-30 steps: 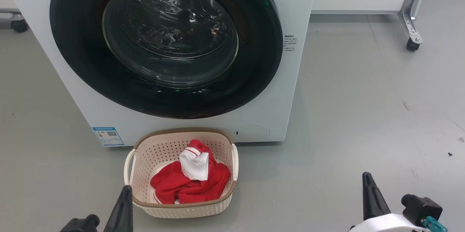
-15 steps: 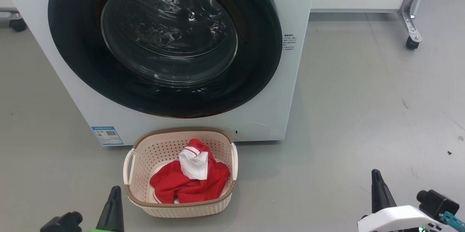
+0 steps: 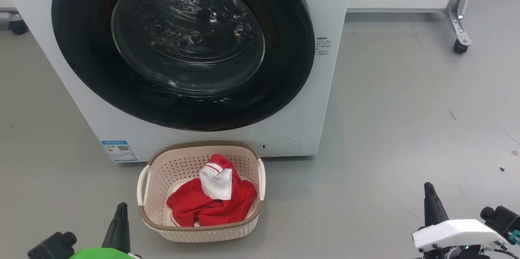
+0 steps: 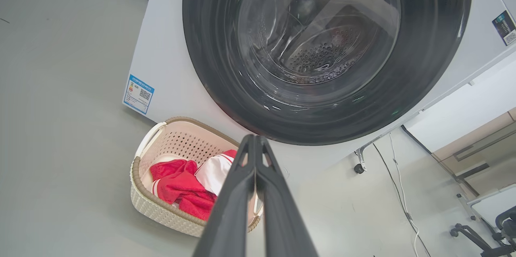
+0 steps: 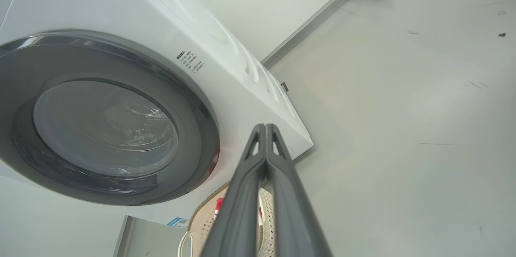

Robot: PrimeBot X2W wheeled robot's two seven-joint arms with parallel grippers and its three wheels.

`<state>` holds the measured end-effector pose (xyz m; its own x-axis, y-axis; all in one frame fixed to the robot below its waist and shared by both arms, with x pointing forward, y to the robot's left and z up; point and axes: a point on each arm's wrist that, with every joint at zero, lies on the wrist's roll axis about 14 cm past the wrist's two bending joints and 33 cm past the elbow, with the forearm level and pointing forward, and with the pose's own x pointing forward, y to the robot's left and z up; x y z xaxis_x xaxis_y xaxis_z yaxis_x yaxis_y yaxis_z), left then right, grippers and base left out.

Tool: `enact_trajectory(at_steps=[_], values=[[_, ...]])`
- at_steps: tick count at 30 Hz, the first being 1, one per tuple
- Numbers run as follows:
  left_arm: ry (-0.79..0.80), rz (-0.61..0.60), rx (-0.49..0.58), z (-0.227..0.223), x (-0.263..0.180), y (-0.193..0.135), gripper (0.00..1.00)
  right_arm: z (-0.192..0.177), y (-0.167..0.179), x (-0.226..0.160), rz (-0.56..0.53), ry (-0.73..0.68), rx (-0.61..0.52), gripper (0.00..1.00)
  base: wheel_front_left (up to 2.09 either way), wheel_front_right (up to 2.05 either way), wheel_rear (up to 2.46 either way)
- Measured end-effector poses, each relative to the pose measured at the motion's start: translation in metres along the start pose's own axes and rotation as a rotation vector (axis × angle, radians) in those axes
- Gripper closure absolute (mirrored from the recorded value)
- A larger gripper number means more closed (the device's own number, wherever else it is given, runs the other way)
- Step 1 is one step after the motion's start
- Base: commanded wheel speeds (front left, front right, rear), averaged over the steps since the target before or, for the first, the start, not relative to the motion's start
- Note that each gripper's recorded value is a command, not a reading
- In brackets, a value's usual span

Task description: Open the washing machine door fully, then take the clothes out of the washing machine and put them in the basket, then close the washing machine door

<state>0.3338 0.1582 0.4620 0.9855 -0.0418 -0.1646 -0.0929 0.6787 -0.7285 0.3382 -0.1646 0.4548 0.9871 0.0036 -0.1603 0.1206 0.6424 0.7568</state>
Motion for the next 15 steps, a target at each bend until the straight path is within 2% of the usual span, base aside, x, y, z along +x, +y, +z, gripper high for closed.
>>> enact_trajectory(at_steps=[15], values=[[0.007, 0.000, -0.190, 0.0061, 0.0091, 0.0027, 1.00, 0.0094, -0.0036, 0.0080, -0.010, -0.002, 0.183, 1.00, 0.00, 0.00, 0.00]])
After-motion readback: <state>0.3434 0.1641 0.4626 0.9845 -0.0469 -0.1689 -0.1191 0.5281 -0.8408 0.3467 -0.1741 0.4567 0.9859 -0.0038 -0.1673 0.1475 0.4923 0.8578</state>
